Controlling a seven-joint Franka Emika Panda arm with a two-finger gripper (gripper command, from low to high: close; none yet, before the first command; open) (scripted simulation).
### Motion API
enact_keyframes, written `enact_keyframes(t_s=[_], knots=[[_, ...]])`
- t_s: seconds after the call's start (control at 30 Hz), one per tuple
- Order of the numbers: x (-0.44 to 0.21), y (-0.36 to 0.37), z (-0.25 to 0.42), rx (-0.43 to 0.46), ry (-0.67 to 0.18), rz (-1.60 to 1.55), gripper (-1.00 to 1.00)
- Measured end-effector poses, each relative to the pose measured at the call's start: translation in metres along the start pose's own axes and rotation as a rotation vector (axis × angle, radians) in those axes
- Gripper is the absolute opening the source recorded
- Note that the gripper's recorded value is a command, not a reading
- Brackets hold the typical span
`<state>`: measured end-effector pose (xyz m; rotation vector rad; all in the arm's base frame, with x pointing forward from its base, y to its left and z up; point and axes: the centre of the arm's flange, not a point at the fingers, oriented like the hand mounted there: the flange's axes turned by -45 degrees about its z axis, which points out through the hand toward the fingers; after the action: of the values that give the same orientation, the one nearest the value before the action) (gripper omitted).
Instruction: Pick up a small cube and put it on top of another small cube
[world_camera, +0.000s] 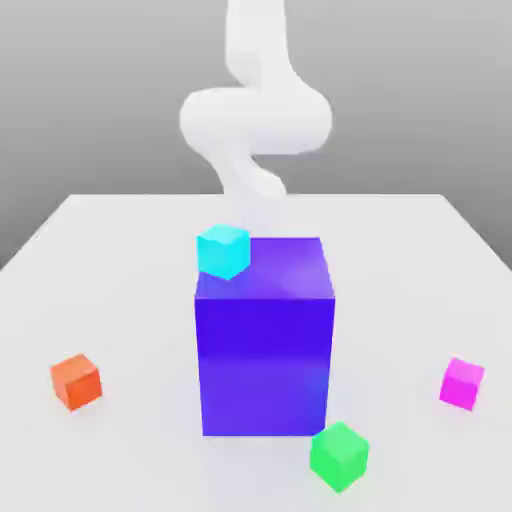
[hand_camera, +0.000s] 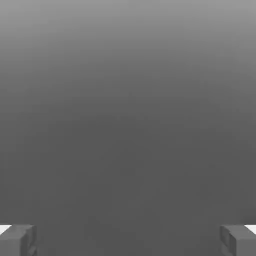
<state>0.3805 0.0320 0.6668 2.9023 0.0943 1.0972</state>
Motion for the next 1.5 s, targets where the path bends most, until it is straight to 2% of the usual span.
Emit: enact_keyframes(t_s=[0.2, 0.4, 0.57, 0.8, 1.07, 1.1, 1.3, 1.5], knots=[[-0.035, -0.083, 0.125, 0.010, -0.179, -0.222, 0.00], [-0.111, -0.163, 0.221, 0.074, -0.339, -0.447, 0.00], [-0.198, -0.225, 0.273, 0.172, -0.462, -0.636, 0.00], [-0.336, -0.294, 0.300, 0.367, -0.617, -0.872, 0.00], [-0.391, -0.304, 0.344, 0.397, -0.635, -0.893, 0.00], [-0.395, -0.304, 0.348, 0.396, -0.637, -0.895, -1.00], [-0.398, -0.304, 0.350, 0.396, -0.636, -0.896, -1.00], [-0.369, -0.304, 0.320, 0.399, -0.633, -0.891, -1.00]])
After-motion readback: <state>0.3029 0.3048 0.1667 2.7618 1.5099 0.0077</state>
